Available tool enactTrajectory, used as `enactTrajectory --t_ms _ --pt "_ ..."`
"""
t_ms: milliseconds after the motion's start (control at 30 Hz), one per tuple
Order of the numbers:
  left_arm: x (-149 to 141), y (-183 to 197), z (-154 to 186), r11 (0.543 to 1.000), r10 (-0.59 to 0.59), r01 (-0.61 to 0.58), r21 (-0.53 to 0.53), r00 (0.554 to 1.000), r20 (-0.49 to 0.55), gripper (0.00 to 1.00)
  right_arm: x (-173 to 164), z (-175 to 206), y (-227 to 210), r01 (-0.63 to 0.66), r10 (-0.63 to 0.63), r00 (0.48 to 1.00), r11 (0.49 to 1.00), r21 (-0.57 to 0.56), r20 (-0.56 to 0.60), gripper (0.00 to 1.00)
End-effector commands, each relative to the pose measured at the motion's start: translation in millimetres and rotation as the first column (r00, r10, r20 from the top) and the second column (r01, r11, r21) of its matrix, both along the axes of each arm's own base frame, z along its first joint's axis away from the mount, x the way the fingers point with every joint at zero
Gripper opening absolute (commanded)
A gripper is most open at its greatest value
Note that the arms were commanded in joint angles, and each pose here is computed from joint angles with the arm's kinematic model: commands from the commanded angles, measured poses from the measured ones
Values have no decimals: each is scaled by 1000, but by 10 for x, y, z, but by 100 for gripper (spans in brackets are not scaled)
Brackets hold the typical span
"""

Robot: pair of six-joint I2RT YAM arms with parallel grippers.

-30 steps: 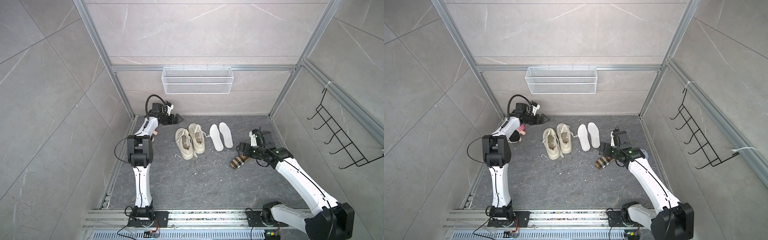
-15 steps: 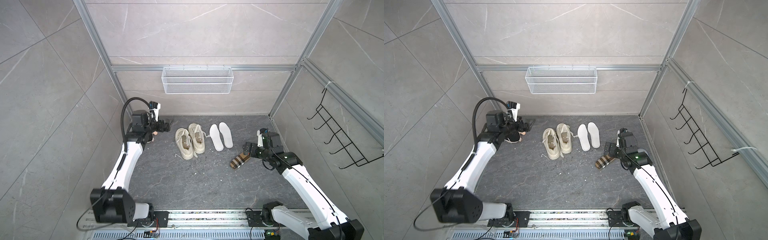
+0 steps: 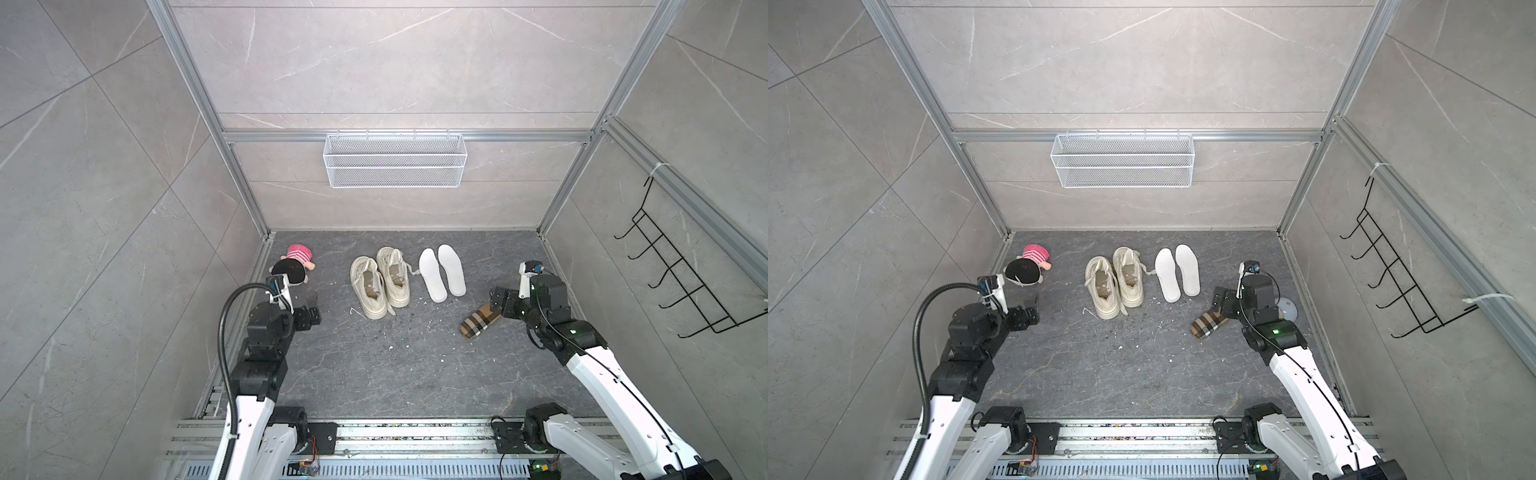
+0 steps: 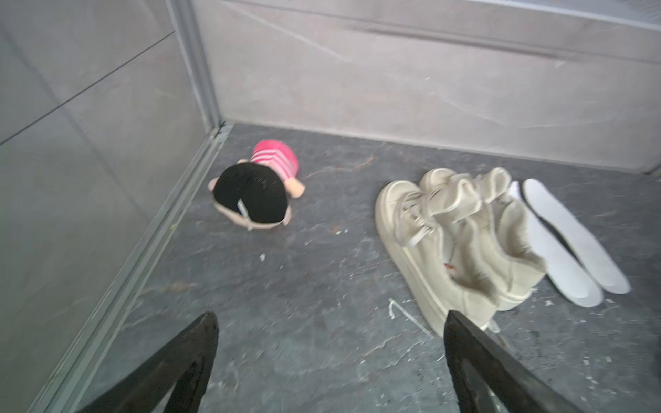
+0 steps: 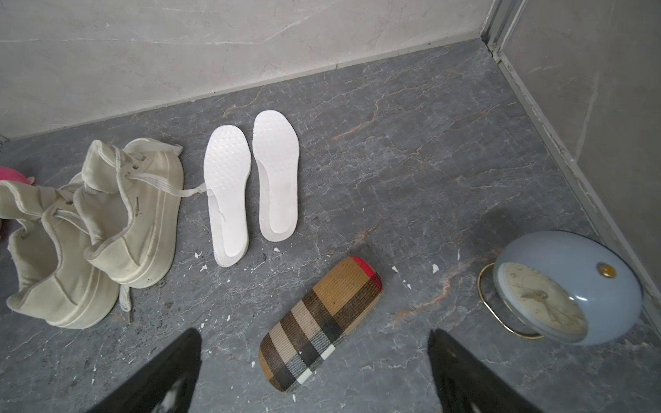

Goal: Remove the insole from the shoe
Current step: Reset both arms

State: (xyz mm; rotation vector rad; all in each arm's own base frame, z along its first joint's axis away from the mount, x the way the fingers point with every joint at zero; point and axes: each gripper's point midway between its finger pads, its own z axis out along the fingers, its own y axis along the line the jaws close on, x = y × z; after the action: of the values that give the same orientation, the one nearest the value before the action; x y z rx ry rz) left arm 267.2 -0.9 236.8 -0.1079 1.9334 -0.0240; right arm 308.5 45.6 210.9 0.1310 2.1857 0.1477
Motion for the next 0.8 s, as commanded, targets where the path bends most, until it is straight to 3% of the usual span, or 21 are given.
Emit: enactTrajectory --t_ms 0,167,400,767 --pt "-123 254 118 990 130 -134 43 988 85 100 88 144 -44 -4 9 992 999 -43 123 99" --pt "-134 314 89 984 166 -172 39 979 121 100 141 27 -153 42 -27 988 995 -93 153 99" --pt "-4 363 -163 977 195 -195 83 981 12 100 269 -334 -321 148 -123 973 982 -119 194 99" --pt "87 397 -378 971 227 -224 81 973 -41 100 674 -673 -172 36 8 970 983 -178 243 99"
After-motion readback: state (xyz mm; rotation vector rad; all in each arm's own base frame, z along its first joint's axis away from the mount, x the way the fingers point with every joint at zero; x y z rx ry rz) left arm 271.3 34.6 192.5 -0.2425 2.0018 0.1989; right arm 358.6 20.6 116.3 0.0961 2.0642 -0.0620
